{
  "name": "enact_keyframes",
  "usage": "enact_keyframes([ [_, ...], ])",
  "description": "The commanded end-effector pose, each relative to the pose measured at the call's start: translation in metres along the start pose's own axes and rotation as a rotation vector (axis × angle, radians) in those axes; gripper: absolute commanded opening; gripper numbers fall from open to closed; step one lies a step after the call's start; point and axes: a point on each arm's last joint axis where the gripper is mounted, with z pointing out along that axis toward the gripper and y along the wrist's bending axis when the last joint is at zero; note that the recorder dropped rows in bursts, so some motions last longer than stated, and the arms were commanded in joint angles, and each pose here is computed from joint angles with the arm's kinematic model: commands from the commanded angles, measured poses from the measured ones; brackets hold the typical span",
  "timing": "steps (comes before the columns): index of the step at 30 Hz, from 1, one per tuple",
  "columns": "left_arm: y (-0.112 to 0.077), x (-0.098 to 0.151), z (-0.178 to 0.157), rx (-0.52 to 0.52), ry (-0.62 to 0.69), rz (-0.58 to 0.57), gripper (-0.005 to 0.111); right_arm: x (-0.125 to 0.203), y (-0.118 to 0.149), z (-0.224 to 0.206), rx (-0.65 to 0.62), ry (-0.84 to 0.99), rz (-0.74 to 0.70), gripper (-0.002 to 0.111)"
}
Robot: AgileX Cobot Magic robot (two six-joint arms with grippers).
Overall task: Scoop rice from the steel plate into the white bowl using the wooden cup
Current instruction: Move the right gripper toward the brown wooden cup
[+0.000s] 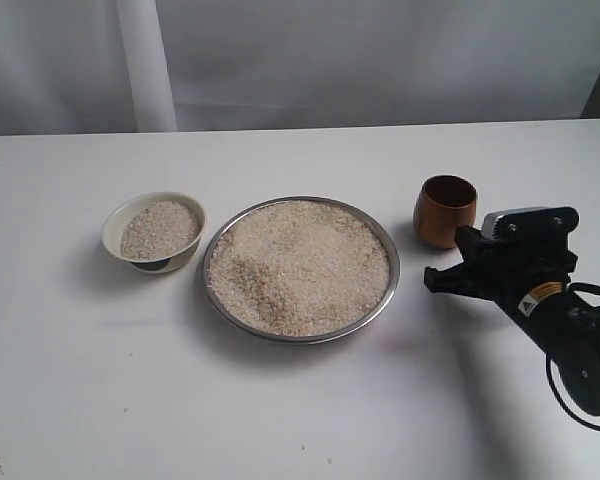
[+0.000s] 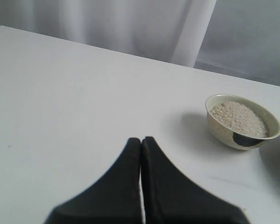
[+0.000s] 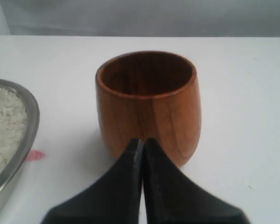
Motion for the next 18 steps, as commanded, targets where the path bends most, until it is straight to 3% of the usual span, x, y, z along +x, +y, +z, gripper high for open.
enact_keyframes([
  [1,-0.0007,-0.0005,-0.0001,0.009,-0.001,-0.009,0.0,0.0016,-0.0007,0.0016,-0.008,-0.008,-0.012,0.0],
  [8,-0.0007,-0.0005,-0.0001,0.009,-0.001,-0.009,0.0,0.0016,-0.0007,0.0016,-0.008,-0.008,-0.012,0.0],
  [11,-0.0007,-0.0005,-0.0001,0.009,-0.001,-0.009,0.0,0.0016,-0.0007,0.0016,-0.008,-0.008,-0.012,0.007],
  [14,-0.0007,-0.0005,-0.0001,0.009,-0.001,-0.009,0.0,0.0016,-0.0007,0.0016,-0.008,-0.008,-0.012,0.029],
  [18,-0.0007,-0.0005,-0.0001,0.009,-0.001,-0.009,0.0,0.0012,-0.0007,0.002,-0.008,-0.01,-0.012,0.073],
])
